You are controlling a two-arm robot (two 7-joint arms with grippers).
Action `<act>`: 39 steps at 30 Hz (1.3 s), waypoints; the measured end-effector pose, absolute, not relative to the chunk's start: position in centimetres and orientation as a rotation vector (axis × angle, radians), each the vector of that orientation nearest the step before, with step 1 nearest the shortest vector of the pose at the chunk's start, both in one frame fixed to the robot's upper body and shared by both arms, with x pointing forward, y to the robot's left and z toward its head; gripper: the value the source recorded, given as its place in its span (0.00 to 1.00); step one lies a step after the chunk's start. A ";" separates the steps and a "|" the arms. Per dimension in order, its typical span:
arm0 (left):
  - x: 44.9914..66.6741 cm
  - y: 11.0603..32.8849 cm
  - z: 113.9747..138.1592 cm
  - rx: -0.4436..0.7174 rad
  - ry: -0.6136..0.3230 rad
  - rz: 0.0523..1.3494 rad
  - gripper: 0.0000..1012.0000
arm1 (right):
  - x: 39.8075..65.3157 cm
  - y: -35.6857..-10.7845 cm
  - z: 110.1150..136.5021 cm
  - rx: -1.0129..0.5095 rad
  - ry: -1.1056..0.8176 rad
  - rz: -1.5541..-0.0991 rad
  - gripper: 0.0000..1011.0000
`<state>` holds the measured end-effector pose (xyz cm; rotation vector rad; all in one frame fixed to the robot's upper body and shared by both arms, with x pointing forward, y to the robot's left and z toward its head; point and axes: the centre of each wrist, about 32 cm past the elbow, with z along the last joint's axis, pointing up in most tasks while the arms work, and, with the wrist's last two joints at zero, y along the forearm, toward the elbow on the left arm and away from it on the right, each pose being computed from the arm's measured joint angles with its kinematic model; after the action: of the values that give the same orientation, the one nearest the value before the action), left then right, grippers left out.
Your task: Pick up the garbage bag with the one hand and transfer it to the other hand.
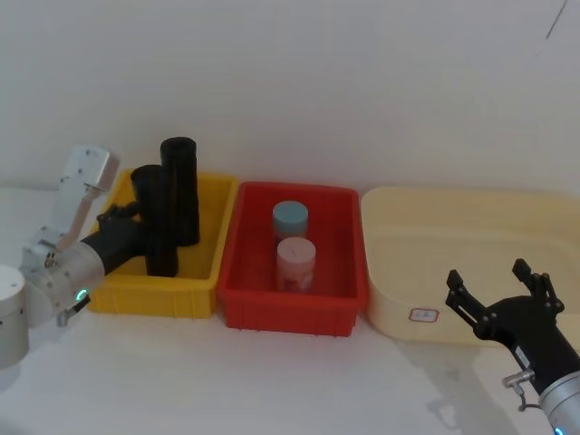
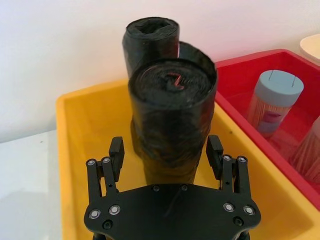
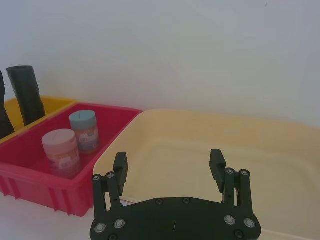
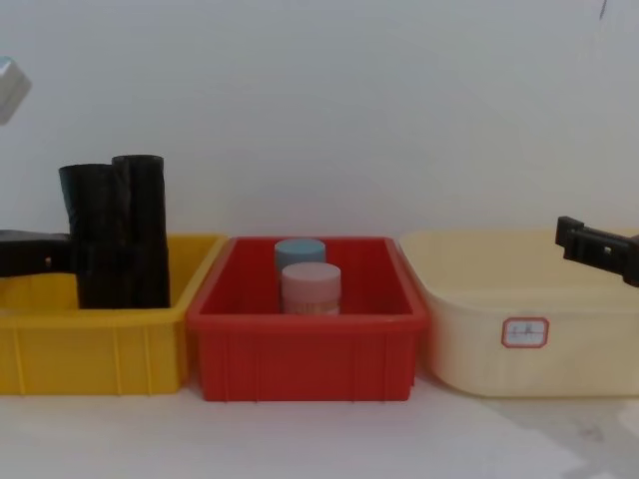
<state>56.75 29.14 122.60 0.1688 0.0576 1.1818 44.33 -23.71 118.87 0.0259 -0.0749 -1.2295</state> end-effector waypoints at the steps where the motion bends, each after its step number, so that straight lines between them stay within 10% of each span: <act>1: 56.8 29.1 122.6 0.170 0.059 1.179 0.99 | 44.3 -23.7 118.9 0.026 -0.075 -1.230 0.99; 39: 59.0 28.3 123.2 0.209 0.089 1.129 0.99 | 46.3 -23.2 119.5 -0.045 -0.115 -1.204 0.99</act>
<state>59.04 28.29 123.21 0.2090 0.0893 1.1293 46.30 -23.19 119.48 -0.0454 -0.1151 -1.2038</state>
